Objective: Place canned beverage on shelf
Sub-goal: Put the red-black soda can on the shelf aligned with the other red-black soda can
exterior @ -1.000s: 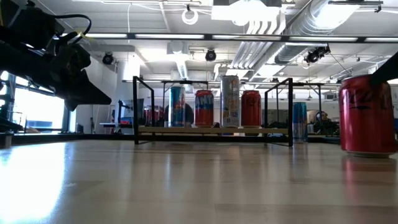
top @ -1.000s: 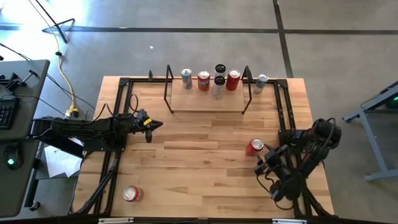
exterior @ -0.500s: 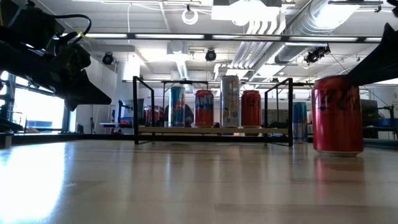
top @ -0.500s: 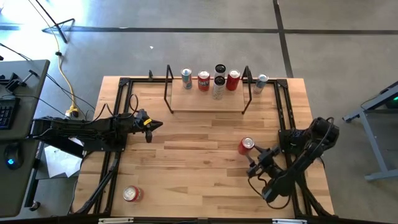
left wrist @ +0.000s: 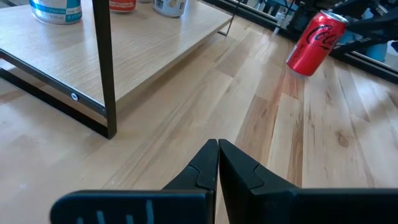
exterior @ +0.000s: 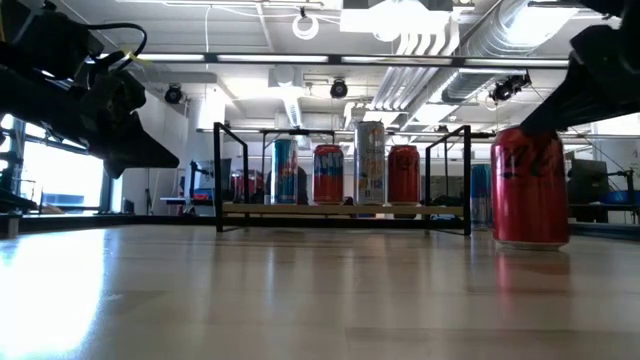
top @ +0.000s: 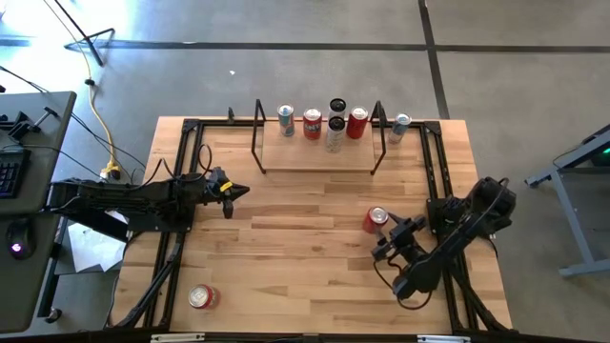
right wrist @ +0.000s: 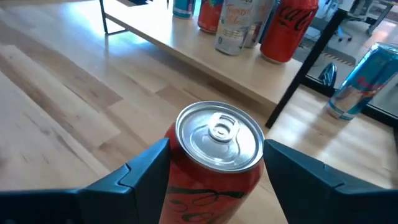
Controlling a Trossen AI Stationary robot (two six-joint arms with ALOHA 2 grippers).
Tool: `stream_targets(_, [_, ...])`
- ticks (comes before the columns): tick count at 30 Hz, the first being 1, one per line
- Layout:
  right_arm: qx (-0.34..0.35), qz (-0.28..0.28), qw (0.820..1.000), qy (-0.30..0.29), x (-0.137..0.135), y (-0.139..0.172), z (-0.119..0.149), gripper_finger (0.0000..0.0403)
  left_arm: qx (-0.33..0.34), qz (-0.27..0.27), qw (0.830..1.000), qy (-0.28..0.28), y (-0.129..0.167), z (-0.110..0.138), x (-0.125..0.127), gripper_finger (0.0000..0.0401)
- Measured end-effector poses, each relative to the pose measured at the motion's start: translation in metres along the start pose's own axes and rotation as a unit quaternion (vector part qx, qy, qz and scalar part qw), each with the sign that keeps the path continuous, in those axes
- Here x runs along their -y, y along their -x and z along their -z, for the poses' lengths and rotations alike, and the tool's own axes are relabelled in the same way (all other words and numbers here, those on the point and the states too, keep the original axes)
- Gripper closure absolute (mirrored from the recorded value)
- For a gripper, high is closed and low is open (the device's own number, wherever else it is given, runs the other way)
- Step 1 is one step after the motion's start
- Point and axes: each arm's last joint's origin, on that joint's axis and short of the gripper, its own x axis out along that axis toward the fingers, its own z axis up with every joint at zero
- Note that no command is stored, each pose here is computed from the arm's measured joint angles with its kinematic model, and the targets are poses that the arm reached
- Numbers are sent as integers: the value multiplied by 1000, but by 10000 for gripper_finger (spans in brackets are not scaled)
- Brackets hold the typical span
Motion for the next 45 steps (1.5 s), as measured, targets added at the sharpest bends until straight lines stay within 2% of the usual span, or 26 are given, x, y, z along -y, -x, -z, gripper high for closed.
stream_targets(15, [10,14,1000,-8,-12,-27,-9,162,0,0,1000,0,0,0,0,396])
stream_targets(24, [-5,27,999,-25,-20,-44,-14,162,0,0,1000,0,0,0,0,396])
stream_targets(30, [-41,22,998,-32,-31,-49,-20,163,0,0,1000,0,0,0,0,396])
stream_targets(34, [-66,24,997,-15,-39,-49,-35,162,0,0,1000,0,0,0,0,396])
stream_targets(37, [-109,33,993,33,-42,-47,-52,162,0,0,1000,0,0,0,0,396])
stream_targets(42, [-194,48,974,109,-43,-42,-96,165,0,0,1000,0,0,0,0,396])
stream_targets(45, [-226,46,964,134,-42,-40,-126,183,0,0,1000,0,0,0,0,396])
